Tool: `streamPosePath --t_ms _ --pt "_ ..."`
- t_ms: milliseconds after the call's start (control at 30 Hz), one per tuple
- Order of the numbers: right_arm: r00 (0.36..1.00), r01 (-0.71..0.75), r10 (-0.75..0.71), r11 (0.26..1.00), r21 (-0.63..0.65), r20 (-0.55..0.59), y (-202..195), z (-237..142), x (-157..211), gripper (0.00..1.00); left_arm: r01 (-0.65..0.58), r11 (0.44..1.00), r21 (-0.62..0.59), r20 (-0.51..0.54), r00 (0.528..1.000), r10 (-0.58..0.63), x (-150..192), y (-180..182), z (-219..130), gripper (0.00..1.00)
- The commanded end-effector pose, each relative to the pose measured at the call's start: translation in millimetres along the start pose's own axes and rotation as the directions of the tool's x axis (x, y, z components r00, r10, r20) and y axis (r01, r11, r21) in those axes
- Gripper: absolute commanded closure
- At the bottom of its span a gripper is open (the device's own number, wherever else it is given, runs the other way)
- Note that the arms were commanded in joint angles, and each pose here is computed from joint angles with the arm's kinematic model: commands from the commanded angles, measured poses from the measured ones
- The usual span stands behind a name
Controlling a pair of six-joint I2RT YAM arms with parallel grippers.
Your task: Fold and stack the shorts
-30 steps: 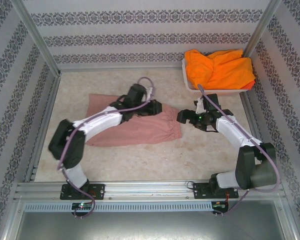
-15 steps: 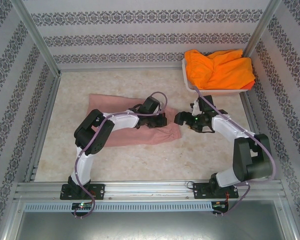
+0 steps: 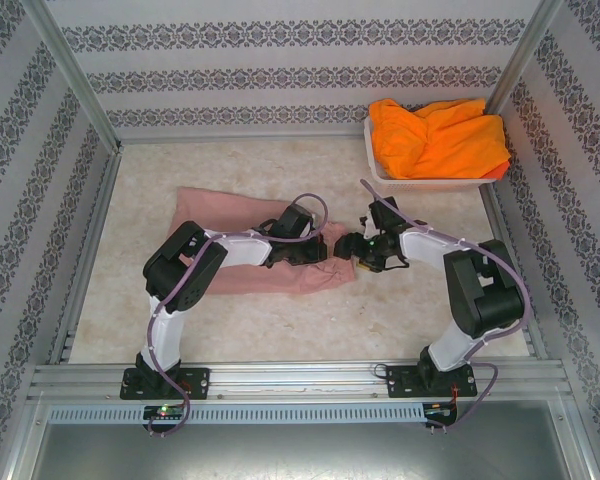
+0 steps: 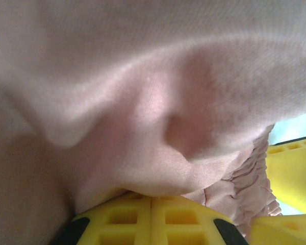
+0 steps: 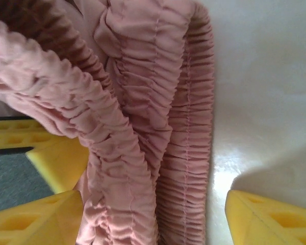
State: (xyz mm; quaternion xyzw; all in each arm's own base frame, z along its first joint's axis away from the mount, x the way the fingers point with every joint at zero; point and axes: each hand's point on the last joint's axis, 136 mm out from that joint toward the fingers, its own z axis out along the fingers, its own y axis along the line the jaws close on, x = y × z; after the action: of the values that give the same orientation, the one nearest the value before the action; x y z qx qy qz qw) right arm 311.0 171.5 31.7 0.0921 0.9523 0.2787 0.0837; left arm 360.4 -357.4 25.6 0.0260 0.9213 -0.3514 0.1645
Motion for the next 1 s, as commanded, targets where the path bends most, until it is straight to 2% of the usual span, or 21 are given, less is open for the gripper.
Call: streamPosePath --t_ms 0,100,433,533,700,833,967 --pt "1.0 -0.011 0.011 1.0 0.01 0.021 5 7 -9 0.29 0.035 0.998 -0.055 -0.002 0.999 -0.035 7 18 -3 0.95" --pt "1.0 -0.016 0.015 1.0 0.019 0.012 6 14 -7 0.33 0.034 0.998 -0.055 -0.002 0.999 -0.034 8 18 -3 0.95" --pt "1.0 -0.022 0.021 0.997 0.077 0.009 12 29 -3 0.61 0.046 0.999 -0.028 0.016 0.999 -0.046 6 16 -2 0.95" --pt "1.0 -0.024 0.023 0.994 0.11 0.004 10 35 0 0.64 0.049 0.999 -0.015 0.025 0.999 -0.048 4 13 -1 0.95" --pt "0.999 -0.031 0.033 0.985 0.171 -0.008 1 46 6 0.81 0.04 0.999 0.007 0.044 0.998 -0.04 0 8 -5 0.94" --pt "1.0 -0.025 0.024 0.976 0.219 0.008 -6 40 3 0.99 0.0 0.999 0.05 0.122 0.993 -0.006 -23 -13 -33 0.83" --pt "0.998 0.023 -0.04 0.96 0.279 0.057 -7 11 -4 1.0 -0.045 0.996 0.082 0.221 0.975 0.026 -52 -30 -83 0.62"
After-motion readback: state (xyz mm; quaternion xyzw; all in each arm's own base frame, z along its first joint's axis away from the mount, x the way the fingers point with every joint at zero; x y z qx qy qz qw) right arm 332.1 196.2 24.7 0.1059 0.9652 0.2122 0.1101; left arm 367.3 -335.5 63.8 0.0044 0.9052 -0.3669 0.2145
